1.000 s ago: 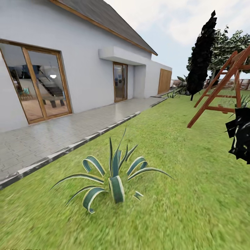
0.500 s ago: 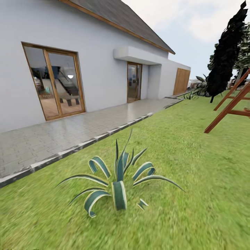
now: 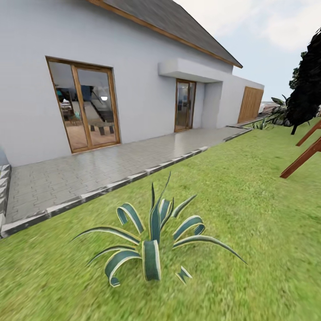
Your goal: Take the three Easter eggs out of the wicker basket on the lawn in the garden, then place them on the lawn next to a single tree (choose any tree) so that all three eggs are next to the same tree and none are left in the basket.
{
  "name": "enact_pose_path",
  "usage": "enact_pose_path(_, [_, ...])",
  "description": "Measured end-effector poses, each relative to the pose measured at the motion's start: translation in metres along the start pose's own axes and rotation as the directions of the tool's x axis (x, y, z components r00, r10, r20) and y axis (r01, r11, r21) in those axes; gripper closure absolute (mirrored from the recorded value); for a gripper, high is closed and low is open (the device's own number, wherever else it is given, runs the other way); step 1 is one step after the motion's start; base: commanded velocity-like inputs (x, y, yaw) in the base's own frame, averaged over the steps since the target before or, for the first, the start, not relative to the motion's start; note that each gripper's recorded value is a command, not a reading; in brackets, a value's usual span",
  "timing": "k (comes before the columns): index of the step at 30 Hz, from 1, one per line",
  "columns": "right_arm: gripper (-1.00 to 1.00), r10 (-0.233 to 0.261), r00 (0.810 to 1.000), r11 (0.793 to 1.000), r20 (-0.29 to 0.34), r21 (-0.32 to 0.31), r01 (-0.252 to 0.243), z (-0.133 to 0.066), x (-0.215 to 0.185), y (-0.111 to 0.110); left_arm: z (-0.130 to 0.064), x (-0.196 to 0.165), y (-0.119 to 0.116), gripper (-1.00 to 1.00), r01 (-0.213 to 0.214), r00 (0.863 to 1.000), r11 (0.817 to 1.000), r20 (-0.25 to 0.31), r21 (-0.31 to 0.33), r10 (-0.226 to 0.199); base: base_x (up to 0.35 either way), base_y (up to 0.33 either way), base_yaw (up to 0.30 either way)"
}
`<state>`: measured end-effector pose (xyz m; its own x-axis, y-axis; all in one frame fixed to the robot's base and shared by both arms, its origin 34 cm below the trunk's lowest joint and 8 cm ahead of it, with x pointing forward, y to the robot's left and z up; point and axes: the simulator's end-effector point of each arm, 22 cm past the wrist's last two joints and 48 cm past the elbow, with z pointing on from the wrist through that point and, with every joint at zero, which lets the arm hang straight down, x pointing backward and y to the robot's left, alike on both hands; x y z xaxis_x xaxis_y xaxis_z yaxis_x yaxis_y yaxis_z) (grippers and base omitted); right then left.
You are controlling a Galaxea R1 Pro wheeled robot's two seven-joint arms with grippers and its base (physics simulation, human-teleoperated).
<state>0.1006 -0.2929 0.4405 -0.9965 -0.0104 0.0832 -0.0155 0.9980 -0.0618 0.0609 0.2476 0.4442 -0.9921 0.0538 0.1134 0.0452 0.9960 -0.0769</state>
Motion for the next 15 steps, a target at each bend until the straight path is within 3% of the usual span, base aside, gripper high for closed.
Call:
enact_pose_path(10, [-1.0, 0.0, 1.0, 1.0, 0.001, 0.0, 0.0, 0.0, -0.0002, 0.0, 0.0, 0.0, -0.0003, -1.0, 0.0, 1.0, 1.0, 0.0, 0.0, 0.0, 0.22, -0.265, 0.001])
enact_pose_path(15, [-1.0, 0.001, 1.0, 1.0, 0.0, -0.004, -0.001, 0.0, -0.0002, 0.0013, 0.0, -0.0003, 0.0001, -1.0, 0.0, 1.0, 1.0, 0.001, 0.001, 0.0, 0.048, -0.058, 0.0])
